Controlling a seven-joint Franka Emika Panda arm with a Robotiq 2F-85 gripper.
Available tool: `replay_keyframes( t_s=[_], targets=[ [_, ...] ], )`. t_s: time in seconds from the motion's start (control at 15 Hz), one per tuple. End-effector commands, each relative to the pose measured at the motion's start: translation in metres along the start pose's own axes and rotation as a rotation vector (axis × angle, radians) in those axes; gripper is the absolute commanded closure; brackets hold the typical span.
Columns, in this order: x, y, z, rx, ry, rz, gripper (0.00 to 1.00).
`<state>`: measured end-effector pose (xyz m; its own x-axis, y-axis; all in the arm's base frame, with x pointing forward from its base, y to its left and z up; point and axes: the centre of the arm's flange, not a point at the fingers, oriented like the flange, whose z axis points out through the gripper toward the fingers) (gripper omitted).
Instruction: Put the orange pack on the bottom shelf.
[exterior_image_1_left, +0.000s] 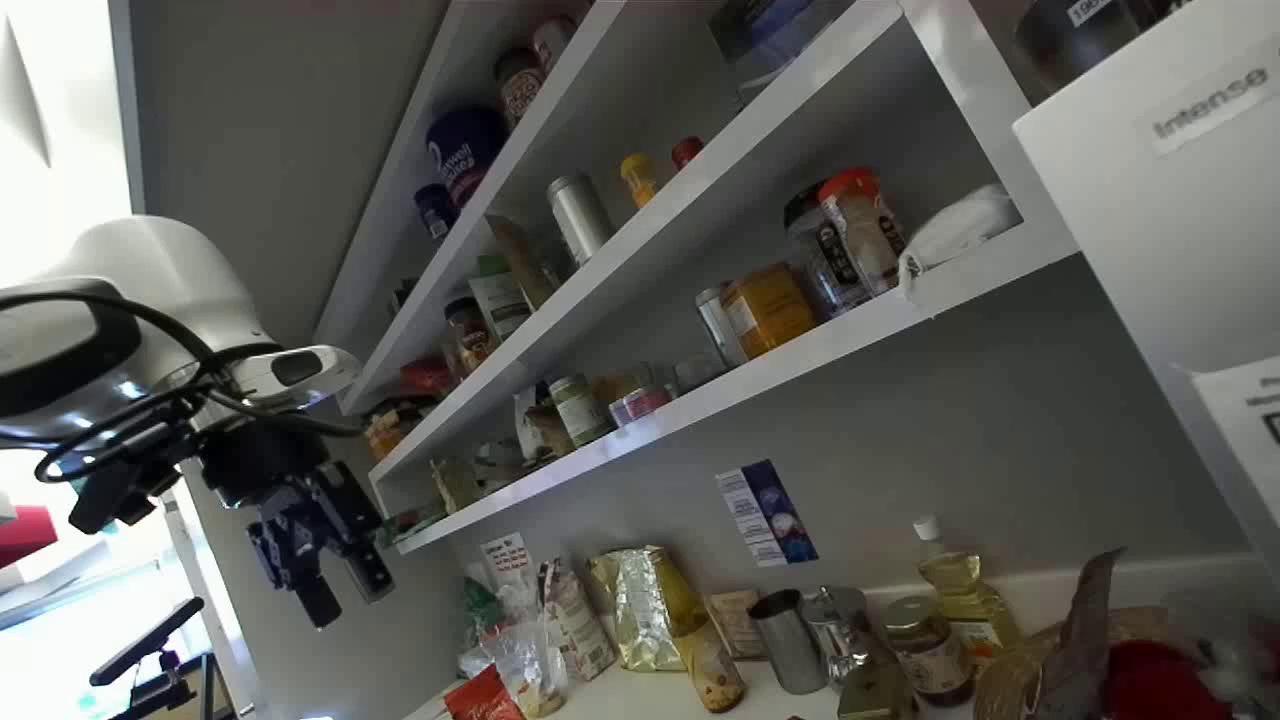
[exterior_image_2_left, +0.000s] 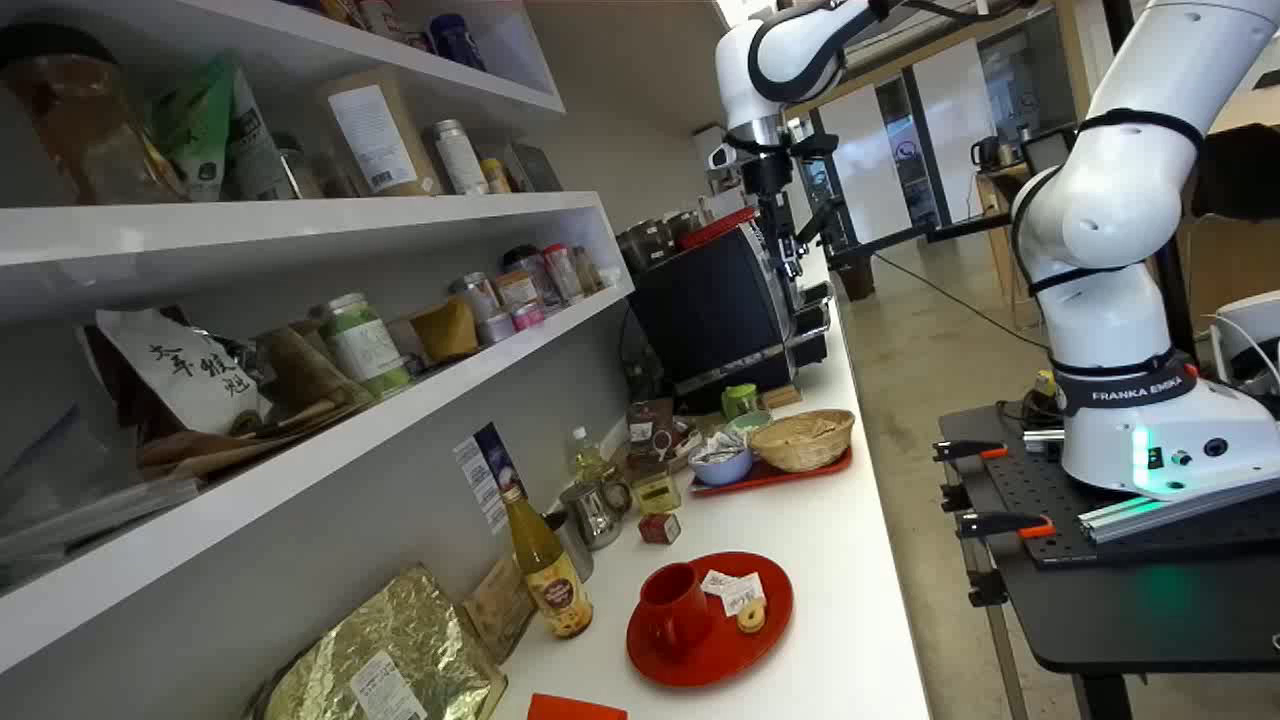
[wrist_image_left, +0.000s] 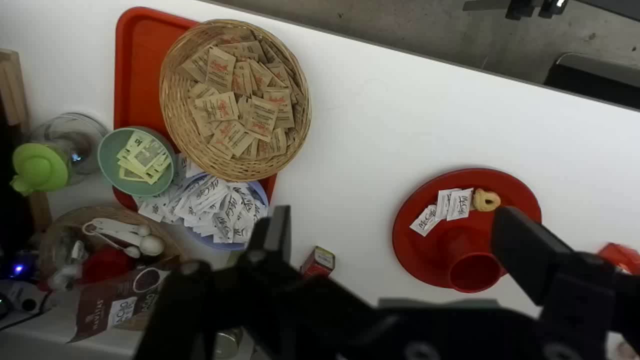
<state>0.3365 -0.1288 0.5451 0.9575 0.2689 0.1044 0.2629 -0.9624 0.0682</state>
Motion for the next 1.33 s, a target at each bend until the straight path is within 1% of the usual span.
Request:
replay_keyframes(
  t_s=[0.0, 0.47, 0.6, 0.73, 0.87, 1.07, 1.27],
  targets=[
    [0.000, 0.000, 0.000, 0.000, 0.001, 0.000, 0.00],
    [0.000, 0.000, 0.001, 0.000, -0.001, 0.002, 0.00],
    [0.003, -0.001, 0.009, 0.008, -0.014, 0.006, 0.00],
    [0.014, -0.011, 0.023, 0.042, -0.009, -0.036, 0.00],
    [0.035, -0.037, 0.053, 0.114, 0.010, -0.103, 0.00],
    [0.076, -0.093, 0.103, 0.249, 0.037, -0.212, 0.00],
    [0.112, -0.157, 0.146, 0.324, 0.032, -0.350, 0.00]
  ],
)
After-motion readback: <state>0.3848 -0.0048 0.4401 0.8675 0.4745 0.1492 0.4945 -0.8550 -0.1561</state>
